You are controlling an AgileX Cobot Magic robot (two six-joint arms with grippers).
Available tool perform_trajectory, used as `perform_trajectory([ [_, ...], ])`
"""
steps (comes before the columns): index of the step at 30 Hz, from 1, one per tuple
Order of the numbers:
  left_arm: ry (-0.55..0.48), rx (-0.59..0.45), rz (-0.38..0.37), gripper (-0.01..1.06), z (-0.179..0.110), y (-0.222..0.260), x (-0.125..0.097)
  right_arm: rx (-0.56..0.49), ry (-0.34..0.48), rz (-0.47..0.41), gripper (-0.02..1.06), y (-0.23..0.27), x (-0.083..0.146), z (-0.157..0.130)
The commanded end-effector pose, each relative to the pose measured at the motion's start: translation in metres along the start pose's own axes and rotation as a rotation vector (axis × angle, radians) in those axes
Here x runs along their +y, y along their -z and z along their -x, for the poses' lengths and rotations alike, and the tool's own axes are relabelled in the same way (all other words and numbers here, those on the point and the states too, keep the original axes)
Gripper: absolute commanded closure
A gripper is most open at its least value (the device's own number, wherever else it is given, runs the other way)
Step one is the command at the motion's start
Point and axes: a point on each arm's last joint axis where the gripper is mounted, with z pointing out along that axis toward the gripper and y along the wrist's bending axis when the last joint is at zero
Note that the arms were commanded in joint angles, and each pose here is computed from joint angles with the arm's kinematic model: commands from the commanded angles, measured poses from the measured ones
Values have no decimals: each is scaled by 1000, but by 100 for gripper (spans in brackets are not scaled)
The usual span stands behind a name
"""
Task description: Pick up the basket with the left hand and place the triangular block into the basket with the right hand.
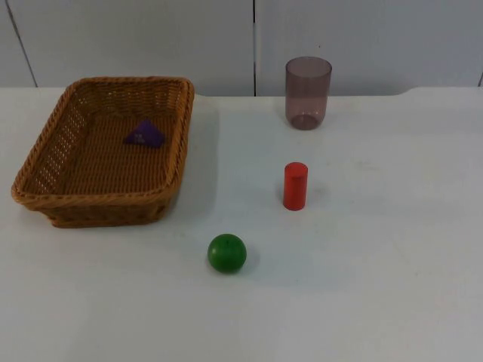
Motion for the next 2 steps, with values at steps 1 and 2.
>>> perform_trajectory([
  [1,11,0,-12,0,-1,0,-1,-10,-23,-53,-1,-1,0,0],
  [2,11,0,-12,0,-1,0,-1,-10,-23,-53,-1,-1,0,0],
])
